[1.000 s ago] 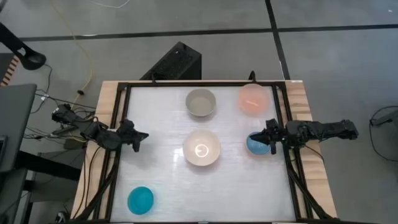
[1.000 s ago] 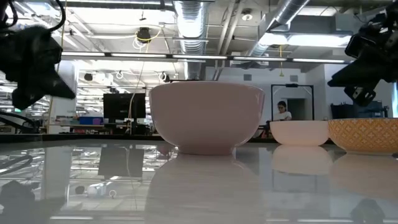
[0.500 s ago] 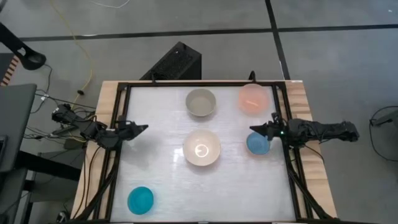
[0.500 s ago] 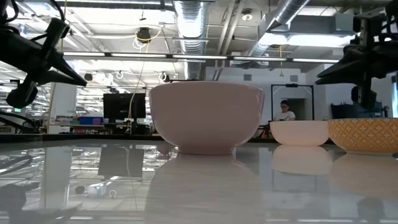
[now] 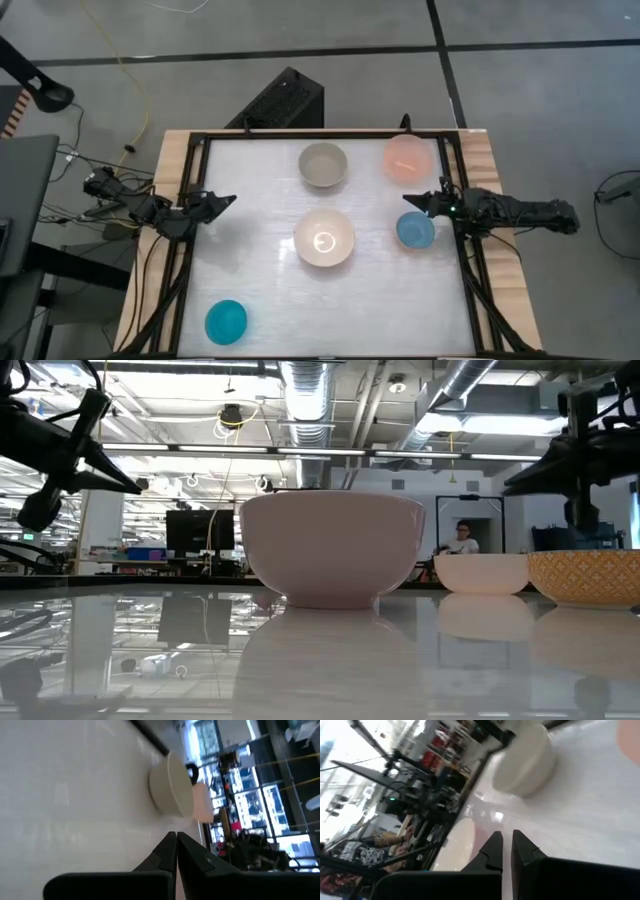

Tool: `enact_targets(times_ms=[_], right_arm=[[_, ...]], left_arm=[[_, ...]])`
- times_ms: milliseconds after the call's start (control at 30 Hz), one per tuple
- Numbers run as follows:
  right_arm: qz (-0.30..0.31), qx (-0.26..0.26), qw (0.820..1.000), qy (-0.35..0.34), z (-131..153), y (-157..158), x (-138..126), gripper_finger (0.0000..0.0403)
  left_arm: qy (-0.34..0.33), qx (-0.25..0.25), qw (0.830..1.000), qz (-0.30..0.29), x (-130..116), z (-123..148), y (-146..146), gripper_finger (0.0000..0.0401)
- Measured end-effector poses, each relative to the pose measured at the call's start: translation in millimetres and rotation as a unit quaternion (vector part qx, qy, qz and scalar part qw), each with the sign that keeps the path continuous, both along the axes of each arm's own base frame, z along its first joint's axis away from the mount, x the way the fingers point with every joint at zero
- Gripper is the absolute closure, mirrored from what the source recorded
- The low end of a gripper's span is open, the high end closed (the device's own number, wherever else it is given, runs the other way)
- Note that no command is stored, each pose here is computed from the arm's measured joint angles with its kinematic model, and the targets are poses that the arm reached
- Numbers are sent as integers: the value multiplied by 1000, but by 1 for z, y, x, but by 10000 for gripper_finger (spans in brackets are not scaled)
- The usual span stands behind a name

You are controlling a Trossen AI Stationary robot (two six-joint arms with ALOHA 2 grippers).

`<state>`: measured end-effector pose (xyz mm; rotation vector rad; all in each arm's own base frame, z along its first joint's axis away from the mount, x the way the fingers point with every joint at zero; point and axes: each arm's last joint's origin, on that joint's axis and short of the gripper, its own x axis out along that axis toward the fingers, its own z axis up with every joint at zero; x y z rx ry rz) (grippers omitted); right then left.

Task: Nest bowls inside each other
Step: Stack the light orange bowl on top of the white bowl

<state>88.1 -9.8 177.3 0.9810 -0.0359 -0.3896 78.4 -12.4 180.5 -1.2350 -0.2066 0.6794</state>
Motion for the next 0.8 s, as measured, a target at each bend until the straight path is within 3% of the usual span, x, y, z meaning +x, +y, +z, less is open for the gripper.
enact_targets(times_ms=[133,233,333,433,600,800], right_arm=[[14,-87,990,-115,25,0,1,392],[-4,-172,961,-217,50,0,-5,392],[-38,-249,939,-234,71,-2,-13,391],[-55,-281,936,-205,94,-4,-19,382],[-52,-334,935,-107,142,-7,-14,344],[7,-380,915,139,178,-19,17,307]], left_arm=[[-10,49,998,46,0,7,1,401],[-36,68,995,64,3,19,1,401],[-45,110,992,47,5,36,0,401],[-75,166,983,12,4,57,-1,401],[-124,279,952,-7,-6,87,2,401],[-84,332,939,10,-13,105,6,401]])
